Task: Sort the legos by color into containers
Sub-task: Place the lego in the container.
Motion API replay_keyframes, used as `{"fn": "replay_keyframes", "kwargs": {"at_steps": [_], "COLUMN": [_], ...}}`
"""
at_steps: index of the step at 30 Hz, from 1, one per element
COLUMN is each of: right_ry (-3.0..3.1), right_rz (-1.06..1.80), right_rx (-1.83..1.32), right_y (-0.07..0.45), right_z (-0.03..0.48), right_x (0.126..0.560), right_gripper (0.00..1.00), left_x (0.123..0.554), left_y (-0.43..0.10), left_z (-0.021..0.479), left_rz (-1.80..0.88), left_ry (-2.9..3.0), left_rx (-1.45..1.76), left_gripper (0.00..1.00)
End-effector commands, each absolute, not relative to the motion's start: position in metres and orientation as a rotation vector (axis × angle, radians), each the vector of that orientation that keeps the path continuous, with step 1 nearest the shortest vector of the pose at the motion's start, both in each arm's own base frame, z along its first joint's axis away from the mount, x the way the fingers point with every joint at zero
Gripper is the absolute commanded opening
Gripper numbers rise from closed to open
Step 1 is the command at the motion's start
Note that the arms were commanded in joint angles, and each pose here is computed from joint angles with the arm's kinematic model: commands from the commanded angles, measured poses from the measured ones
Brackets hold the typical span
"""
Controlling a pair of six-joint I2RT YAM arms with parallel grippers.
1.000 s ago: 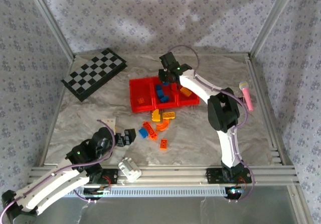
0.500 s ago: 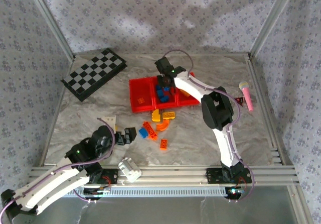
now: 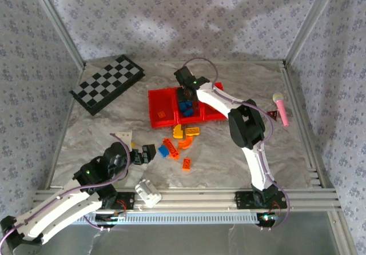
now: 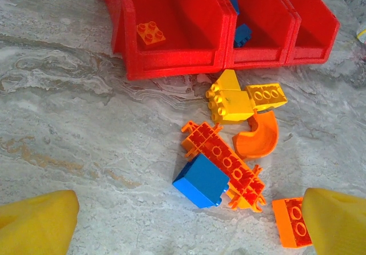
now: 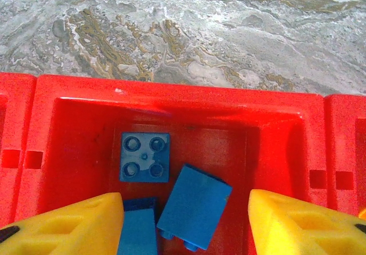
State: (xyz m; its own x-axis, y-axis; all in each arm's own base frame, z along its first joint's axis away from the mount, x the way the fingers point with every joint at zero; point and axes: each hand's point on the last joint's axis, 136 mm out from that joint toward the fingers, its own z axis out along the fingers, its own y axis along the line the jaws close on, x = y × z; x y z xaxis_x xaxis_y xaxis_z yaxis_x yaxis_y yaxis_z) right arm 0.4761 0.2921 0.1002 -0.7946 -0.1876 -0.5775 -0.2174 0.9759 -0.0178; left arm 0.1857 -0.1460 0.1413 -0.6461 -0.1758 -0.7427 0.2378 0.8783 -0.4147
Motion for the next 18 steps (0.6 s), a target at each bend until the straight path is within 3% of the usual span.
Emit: {"fn": "replay_keyframes", "kwargs": {"at_steps": [1, 8, 18], "right_ry": [2.495, 2.450, 2.474], "right_rz": [0.060, 0.148, 0.322], "right_rx": [-0.286, -0.229, -0.107], "right_y": [0.282, 0.274, 0.271], "right_z": [0.133, 0.175, 0.193], "right_x": [0.463, 0.438, 0.365], "right_gripper": [0.65, 0.76, 0.81], "left_x": [0.187, 0.189, 0.192], "left_y": [-0.148, -0.148, -0.155], "left_z": [0.154, 0.155, 0.148], "left_rz": [-0.629, -0.632, -0.639], "left_ry": [2.173, 2.158, 2.171], "left_rx": [0.048, 0.038, 0.050], "left_gripper": [1.00, 1.00, 1.00]}}
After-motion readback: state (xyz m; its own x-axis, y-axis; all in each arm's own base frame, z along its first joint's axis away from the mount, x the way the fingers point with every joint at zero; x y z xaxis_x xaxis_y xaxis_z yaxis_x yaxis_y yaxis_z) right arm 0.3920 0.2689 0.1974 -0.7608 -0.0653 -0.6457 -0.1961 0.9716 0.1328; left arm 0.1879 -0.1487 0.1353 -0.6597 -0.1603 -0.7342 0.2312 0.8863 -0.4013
